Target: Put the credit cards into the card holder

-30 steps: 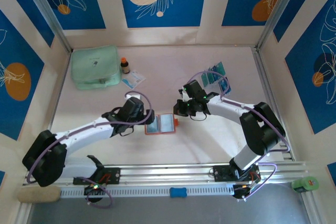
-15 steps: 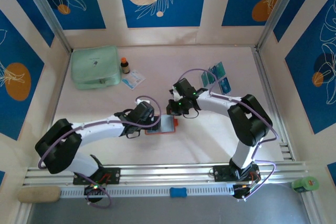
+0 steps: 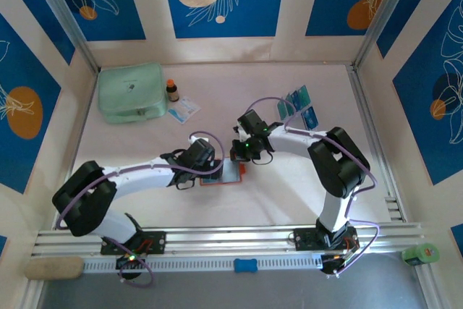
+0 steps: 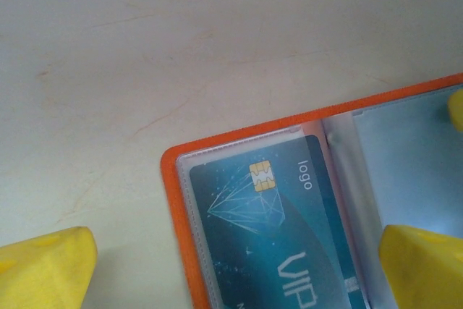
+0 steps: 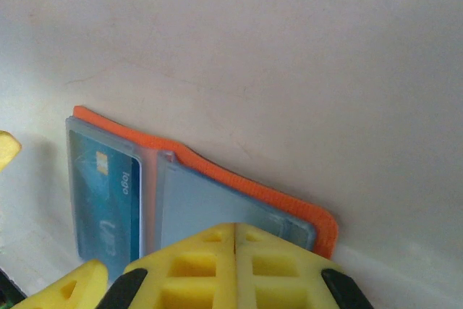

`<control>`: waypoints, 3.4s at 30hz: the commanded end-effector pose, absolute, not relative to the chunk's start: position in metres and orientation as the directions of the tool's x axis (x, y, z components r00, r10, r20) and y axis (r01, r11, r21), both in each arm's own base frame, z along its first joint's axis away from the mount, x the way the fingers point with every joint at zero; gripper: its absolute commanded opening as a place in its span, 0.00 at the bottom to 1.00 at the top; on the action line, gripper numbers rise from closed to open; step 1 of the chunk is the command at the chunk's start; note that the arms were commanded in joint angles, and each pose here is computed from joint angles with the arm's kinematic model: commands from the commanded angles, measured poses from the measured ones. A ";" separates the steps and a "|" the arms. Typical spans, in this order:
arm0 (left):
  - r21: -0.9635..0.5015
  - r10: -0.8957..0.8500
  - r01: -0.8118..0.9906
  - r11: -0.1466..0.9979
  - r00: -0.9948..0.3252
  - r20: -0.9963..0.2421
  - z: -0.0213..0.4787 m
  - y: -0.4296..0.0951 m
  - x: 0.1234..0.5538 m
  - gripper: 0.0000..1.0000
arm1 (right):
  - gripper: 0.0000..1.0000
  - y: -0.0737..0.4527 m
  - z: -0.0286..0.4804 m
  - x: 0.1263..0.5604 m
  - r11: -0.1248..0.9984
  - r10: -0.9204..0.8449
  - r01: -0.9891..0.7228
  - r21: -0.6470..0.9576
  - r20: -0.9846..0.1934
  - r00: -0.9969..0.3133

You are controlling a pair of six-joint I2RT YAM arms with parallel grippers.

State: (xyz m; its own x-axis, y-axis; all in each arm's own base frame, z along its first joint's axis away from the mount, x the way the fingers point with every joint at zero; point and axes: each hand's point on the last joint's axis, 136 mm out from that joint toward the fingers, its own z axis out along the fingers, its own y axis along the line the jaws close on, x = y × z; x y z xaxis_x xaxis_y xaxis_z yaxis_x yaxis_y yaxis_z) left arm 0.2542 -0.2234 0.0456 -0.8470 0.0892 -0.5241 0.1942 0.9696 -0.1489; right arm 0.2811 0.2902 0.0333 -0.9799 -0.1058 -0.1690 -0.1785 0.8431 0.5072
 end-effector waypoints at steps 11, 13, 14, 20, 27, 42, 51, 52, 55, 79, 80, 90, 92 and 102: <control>-0.132 0.123 0.225 0.965 -0.838 -0.532 0.048 -0.232 0.257 1.00 | 0.00 0.302 0.009 0.264 0.819 -0.107 -0.132 0.558 -0.078 -0.991; -0.133 0.124 0.228 0.964 -0.837 -0.533 0.048 -0.234 0.258 1.00 | 0.00 0.302 0.009 0.264 0.816 -0.104 -0.127 0.564 -0.074 -0.992; -0.135 0.125 0.230 0.964 -0.837 -0.533 0.048 -0.234 0.258 1.00 | 0.00 0.303 0.008 0.264 0.815 -0.102 -0.124 0.566 -0.071 -0.992; -0.128 0.135 0.235 0.964 -0.840 -0.526 0.043 -0.236 0.257 1.00 | 0.00 0.303 0.007 0.263 0.811 -0.092 -0.111 0.574 -0.061 -0.994; -0.101 0.148 0.229 0.968 -0.848 -0.509 0.032 -0.230 0.253 1.00 | 0.00 0.304 0.014 0.266 0.801 -0.086 -0.109 0.588 -0.068 -0.994; -0.106 0.144 0.222 0.969 -0.861 -0.488 0.017 -0.227 0.247 0.94 | 0.15 0.293 0.045 0.272 0.786 -0.029 -0.100 0.610 -0.125 -0.992; -0.119 0.132 0.218 0.969 -0.857 -0.499 0.021 -0.227 0.247 0.95 | 0.16 0.294 0.034 0.263 0.793 -0.033 -0.087 0.603 -0.100 -0.994; -0.123 0.129 0.219 0.968 -0.854 -0.504 0.024 -0.228 0.248 0.97 | 0.16 0.293 0.035 0.263 0.794 -0.034 -0.089 0.602 -0.102 -0.994; -0.131 0.123 0.222 0.966 -0.844 -0.522 0.035 -0.229 0.250 1.00 | 0.12 0.293 0.039 0.264 0.797 -0.042 -0.103 0.595 -0.115 -0.992; -0.087 0.162 0.249 0.965 -0.822 -0.547 0.047 -0.227 0.255 1.00 | 0.01 0.305 0.022 0.264 0.818 -0.095 -0.125 0.562 -0.081 -0.992; -0.086 0.164 0.250 0.964 -0.821 -0.547 0.048 -0.227 0.255 1.00 | 0.01 0.308 0.020 0.263 0.816 -0.099 -0.124 0.564 -0.074 -0.992; -0.057 0.179 0.247 0.967 -0.826 -0.535 0.039 -0.221 0.254 1.00 | 0.00 0.322 0.018 0.260 0.807 -0.120 -0.137 0.574 -0.067 -0.991; -0.041 0.182 0.240 0.970 -0.827 -0.532 0.036 -0.217 0.253 1.00 | 0.00 0.320 0.018 0.260 0.809 -0.119 -0.134 0.572 -0.064 -0.991; -0.008 0.198 0.234 0.972 -0.839 -0.507 0.017 -0.206 0.246 0.93 | 0.00 0.319 0.022 0.261 0.810 -0.115 -0.134 0.570 -0.069 -0.991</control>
